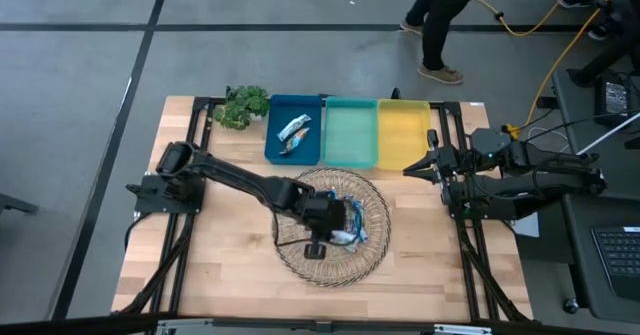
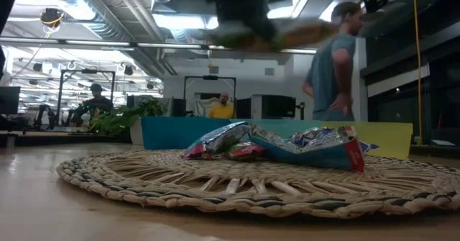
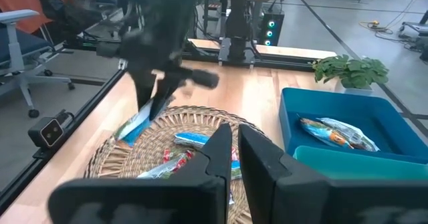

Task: Pick and place Granola Bars by type
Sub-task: Put the yellow granola bar into the blue bin

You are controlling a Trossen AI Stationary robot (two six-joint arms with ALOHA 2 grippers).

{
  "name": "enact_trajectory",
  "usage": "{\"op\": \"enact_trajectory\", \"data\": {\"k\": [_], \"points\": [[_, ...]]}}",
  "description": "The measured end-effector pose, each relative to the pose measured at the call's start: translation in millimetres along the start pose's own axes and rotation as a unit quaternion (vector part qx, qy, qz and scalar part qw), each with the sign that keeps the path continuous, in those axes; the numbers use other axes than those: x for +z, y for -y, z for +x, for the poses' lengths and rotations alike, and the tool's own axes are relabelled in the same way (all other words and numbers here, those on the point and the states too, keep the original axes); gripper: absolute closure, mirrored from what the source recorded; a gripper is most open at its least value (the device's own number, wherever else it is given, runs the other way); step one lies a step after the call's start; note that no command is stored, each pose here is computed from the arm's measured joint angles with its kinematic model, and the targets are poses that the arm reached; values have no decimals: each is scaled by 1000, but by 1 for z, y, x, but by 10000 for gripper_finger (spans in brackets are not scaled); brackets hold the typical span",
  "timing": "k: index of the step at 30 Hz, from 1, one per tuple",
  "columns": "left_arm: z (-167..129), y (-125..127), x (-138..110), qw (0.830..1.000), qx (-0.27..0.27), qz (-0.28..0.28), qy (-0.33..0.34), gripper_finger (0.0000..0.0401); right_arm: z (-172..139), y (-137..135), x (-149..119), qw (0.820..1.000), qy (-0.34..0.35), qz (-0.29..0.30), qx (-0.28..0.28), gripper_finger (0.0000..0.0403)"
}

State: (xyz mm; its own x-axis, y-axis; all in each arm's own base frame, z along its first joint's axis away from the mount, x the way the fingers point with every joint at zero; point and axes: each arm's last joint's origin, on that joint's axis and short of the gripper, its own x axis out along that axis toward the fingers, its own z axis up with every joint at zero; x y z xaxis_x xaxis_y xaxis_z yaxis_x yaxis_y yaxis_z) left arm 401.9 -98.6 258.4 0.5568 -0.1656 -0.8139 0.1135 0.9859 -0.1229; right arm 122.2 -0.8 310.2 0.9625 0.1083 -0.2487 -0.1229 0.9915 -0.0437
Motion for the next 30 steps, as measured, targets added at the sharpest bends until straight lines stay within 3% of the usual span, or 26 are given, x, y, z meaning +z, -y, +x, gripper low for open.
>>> {"op": "enact_trajectory", "data": {"k": [9, 17, 24, 30], "points": [[-66, -22, 18, 994, 53, -24, 90, 350, 0, 0, 0, 1000, -1, 0, 0, 370], [-138, -39, 21, 978, 102, -25, 183, 350, 0, 0, 0, 1000, 0, 0, 1, 370], [-199, -56, 16, 946, 181, -32, 266, 350, 0, 0, 0, 1000, 0, 0, 1, 370], [-239, -76, 5, 911, 267, -79, 305, 353, 0, 0, 0, 1000, 0, 0, 1, 370]]}}
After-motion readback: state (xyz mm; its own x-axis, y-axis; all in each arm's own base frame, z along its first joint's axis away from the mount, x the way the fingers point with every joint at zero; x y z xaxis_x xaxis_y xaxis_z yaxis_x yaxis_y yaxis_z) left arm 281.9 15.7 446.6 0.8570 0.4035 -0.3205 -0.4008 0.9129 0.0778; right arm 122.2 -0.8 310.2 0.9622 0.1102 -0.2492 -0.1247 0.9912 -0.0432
